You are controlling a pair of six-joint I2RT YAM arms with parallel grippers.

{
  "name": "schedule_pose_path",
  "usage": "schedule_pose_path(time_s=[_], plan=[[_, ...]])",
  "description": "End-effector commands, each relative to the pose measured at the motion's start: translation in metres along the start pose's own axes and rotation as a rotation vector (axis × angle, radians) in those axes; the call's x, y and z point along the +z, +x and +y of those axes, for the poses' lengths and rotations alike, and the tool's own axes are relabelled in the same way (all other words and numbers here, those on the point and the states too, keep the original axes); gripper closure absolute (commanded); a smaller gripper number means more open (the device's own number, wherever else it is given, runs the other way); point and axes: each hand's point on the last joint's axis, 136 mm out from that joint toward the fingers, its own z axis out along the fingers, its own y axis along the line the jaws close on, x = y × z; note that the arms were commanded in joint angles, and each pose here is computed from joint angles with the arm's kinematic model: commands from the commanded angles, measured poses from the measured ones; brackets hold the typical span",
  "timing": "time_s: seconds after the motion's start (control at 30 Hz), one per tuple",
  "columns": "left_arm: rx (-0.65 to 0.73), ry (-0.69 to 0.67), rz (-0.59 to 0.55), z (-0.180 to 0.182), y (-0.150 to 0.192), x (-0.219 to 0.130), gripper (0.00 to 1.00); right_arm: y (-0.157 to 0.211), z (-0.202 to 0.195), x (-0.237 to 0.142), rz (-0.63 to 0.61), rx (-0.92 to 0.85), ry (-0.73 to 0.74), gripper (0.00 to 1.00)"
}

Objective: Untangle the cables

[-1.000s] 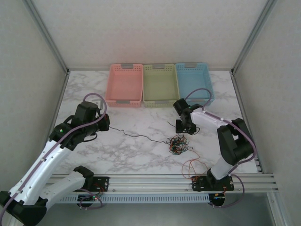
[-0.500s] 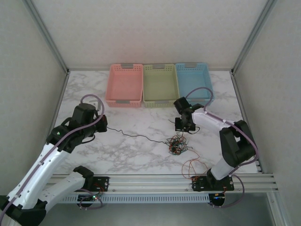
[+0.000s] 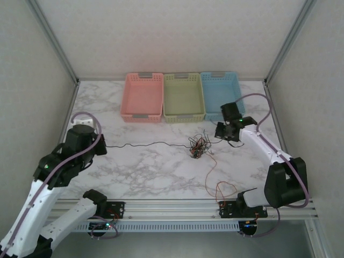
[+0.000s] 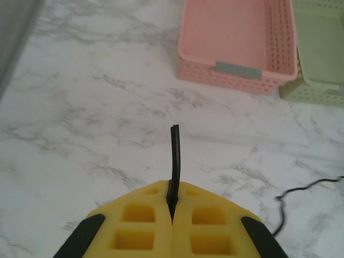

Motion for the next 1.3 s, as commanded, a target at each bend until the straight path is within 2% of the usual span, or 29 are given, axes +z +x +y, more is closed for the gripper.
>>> schedule_pose_path(time_s=[0.0, 0.07, 0.2, 0.3, 0.7, 0.83, 1.0, 1.1, 1.2, 1.27], plan=[[0.053, -0.191, -0.061, 0.044, -0.010, -0.026, 1.00, 0.003, -0.056, -0.004, 0.006, 0.105, 0.145, 1.00], [0.056, -0.225, -0.089, 0.054, -0.015, -0.037, 1.00, 0.002, -0.080, -0.002, 0.007, 0.165, 0.213, 1.00], [0.046, -0.271, -0.155, 0.067, -0.030, -0.060, 1.00, 0.000, -0.105, 0.000, 0.005, 0.246, 0.287, 1.00], [0.046, -0.283, -0.180, 0.071, -0.037, -0.068, 1.00, -0.004, -0.114, 0.000, -0.007, 0.272, 0.302, 1.00], [0.113, -0.491, -0.290, 0.107, -0.065, -0.110, 1.00, -0.015, -0.178, 0.004, -0.018, 0.495, 0.404, 1.00], [0.105, -0.431, -0.292, 0.098, -0.067, -0.109, 1.00, -0.021, -0.180, 0.000, -0.037, 0.501, 0.409, 1.00], [0.105, -0.421, -0.279, 0.094, -0.066, -0.100, 1.00, -0.025, -0.189, -0.007, -0.058, 0.520, 0.431, 1.00], [0.103, -0.364, -0.266, 0.084, -0.063, -0.093, 1.00, -0.031, -0.172, -0.006, -0.076, 0.521, 0.325, 1.00], [0.116, -0.196, -0.191, 0.052, -0.050, -0.069, 1.00, -0.037, -0.134, -0.006, -0.087, 0.458, 0.149, 1.00], [0.114, -0.084, -0.128, 0.029, -0.037, -0.052, 1.00, -0.033, -0.109, -0.005, -0.043, 0.376, 0.100, 1.00]])
